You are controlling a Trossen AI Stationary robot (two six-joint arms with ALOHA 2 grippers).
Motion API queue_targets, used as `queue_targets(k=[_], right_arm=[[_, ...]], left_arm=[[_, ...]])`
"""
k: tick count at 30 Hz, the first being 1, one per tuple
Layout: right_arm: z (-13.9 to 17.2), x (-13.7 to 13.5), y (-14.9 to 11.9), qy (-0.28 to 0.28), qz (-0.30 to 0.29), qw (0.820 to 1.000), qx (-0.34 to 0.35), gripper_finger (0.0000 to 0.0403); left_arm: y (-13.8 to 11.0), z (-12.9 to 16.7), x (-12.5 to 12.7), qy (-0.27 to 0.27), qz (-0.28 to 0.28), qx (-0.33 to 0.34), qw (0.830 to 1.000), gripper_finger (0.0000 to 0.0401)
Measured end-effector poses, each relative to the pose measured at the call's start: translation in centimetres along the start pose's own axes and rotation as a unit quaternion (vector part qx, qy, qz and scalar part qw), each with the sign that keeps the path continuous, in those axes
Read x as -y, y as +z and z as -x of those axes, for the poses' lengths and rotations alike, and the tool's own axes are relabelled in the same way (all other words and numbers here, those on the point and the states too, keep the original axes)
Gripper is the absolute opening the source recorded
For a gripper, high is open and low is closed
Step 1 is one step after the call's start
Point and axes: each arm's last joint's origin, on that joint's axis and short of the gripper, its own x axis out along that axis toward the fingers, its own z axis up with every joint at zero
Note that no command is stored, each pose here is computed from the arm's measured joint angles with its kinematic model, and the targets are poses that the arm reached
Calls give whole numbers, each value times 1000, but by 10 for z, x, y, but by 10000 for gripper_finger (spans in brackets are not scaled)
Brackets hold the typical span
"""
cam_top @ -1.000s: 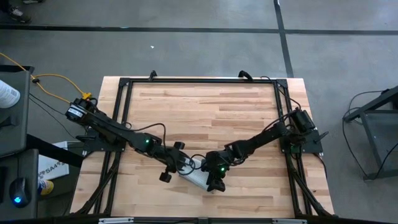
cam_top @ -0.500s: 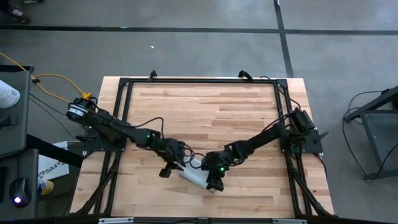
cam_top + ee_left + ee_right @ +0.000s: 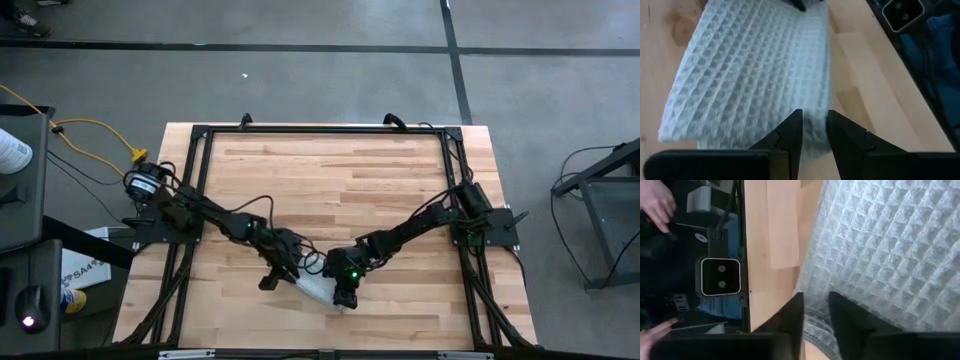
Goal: Fold microfiber towels
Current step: Fold the gray towel, then return to Home Position
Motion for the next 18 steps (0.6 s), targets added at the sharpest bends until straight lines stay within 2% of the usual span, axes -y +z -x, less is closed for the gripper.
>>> queue_targets(k=[5, 7, 10, 18], right_arm=[[1, 0, 2, 9, 16, 1000, 2, 22], [2, -1, 4, 31, 27, 999, -2, 8], [4, -1, 6, 65, 32, 997, -18, 9], [18, -9, 13, 83, 50, 995, -5, 30]], left_arm=[[-3, -5, -2, 1, 2, -7, 1000, 93], [0, -1, -1, 1, -10, -1, 1000, 93], [13, 9, 5, 1, -43, 26, 999, 93], [28, 39, 11, 37, -77, 44, 995, 93]])
